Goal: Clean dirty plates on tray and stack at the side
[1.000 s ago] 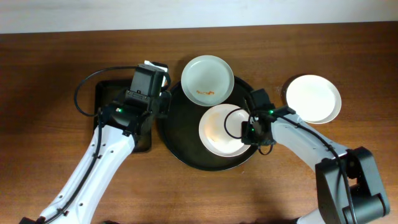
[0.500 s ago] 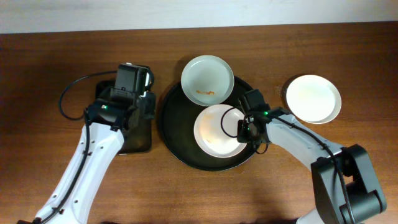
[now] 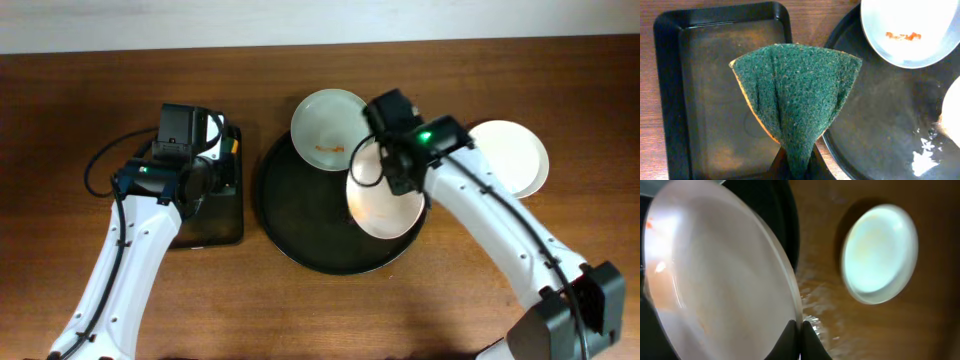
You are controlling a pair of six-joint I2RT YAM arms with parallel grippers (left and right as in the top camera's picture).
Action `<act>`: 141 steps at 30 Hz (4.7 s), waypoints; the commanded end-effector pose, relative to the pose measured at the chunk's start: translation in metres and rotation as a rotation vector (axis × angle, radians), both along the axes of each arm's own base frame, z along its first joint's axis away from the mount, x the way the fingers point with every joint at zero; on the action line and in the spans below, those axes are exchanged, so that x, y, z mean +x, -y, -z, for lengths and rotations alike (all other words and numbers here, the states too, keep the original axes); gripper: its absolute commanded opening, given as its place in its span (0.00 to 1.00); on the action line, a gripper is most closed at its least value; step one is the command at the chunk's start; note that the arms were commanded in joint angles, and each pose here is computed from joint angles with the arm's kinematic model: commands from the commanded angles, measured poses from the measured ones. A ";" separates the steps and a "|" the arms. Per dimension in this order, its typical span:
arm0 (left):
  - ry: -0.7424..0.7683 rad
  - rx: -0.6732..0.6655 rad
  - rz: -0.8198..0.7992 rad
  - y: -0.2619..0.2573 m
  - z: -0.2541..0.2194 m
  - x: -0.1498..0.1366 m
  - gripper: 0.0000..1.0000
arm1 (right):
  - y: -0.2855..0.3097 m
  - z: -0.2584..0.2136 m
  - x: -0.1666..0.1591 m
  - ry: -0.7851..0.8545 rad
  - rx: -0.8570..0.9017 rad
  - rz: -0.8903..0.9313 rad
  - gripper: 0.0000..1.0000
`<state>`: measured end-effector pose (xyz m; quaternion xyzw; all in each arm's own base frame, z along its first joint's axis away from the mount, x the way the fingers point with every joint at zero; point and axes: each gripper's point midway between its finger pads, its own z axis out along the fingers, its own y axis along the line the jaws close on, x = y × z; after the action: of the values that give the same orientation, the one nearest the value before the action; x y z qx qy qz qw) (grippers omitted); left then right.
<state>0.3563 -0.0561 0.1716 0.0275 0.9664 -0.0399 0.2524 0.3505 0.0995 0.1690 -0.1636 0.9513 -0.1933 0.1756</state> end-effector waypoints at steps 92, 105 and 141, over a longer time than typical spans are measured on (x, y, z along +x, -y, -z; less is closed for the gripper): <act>-0.075 -0.355 0.596 0.215 0.019 -0.048 0.00 | -0.013 -0.116 -0.001 0.228 0.460 0.053 0.04; -0.075 -0.245 0.541 0.196 0.030 -0.042 0.00 | 0.007 -0.114 -0.003 0.239 0.358 0.093 0.04; -0.181 -0.091 0.465 0.162 0.051 -0.056 0.00 | 0.030 -0.007 0.008 0.170 0.252 0.154 0.04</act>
<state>0.3019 -0.2195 0.1235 0.2276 0.9498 -0.1461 0.1575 0.3600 0.0704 0.1455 -0.0251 0.9752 -0.0492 0.2144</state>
